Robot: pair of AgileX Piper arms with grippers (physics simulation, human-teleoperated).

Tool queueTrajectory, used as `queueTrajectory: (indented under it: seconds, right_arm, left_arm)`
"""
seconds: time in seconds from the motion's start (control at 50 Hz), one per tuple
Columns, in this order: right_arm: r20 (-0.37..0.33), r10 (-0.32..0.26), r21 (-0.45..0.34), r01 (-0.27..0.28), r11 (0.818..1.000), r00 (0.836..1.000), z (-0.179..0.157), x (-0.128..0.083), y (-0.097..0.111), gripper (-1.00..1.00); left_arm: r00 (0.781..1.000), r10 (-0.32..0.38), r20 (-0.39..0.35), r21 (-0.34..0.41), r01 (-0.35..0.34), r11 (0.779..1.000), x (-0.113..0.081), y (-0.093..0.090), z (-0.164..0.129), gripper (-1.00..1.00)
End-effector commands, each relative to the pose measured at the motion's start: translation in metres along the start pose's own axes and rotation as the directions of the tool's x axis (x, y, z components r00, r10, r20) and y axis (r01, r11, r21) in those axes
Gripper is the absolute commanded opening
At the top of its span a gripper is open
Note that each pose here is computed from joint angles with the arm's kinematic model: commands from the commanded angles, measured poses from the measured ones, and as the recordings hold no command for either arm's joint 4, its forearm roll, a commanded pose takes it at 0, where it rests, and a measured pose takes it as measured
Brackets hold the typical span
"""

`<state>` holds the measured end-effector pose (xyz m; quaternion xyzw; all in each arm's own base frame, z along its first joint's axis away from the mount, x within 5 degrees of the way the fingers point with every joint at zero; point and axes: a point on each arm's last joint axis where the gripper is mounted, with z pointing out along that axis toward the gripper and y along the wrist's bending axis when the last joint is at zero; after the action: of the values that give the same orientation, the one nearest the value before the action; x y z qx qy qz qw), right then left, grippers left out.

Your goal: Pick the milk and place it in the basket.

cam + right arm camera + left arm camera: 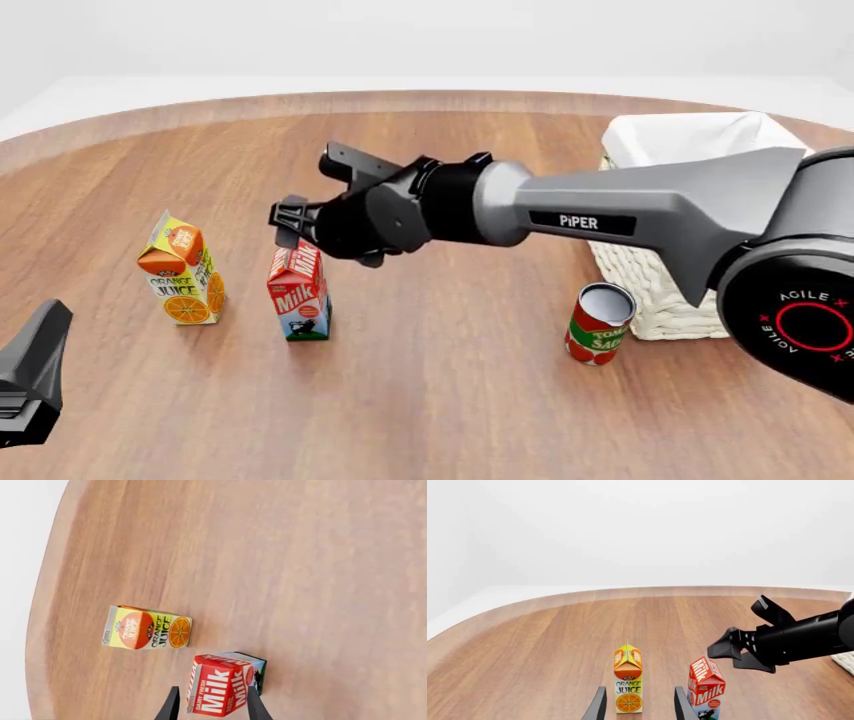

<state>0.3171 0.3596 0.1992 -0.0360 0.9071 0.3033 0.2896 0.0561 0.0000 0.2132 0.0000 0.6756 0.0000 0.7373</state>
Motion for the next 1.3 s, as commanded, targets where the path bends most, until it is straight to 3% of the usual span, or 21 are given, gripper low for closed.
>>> queueTrajectory:
  seconds: [0.02, 1.3]
  right_arm:
    - [-0.005, 0.001, 0.001, -0.001, 1.0, 1.0, 0.001, 0.003, 0.0, 1.0]
    - [-0.022, -0.001, -0.003, 0.001, 1.0, 1.0, 0.024, 0.015, 0.002, 1.0]
  left_arm:
    - [1.0, 0.0, 0.0, 0.0, 0.0, 1.0, 0.0, 0.0, 0.0, 1.0]
    - [1.0, 0.0, 0.0, 0.0, 0.0, 1.0, 0.0, 0.0, 0.0, 1.0]
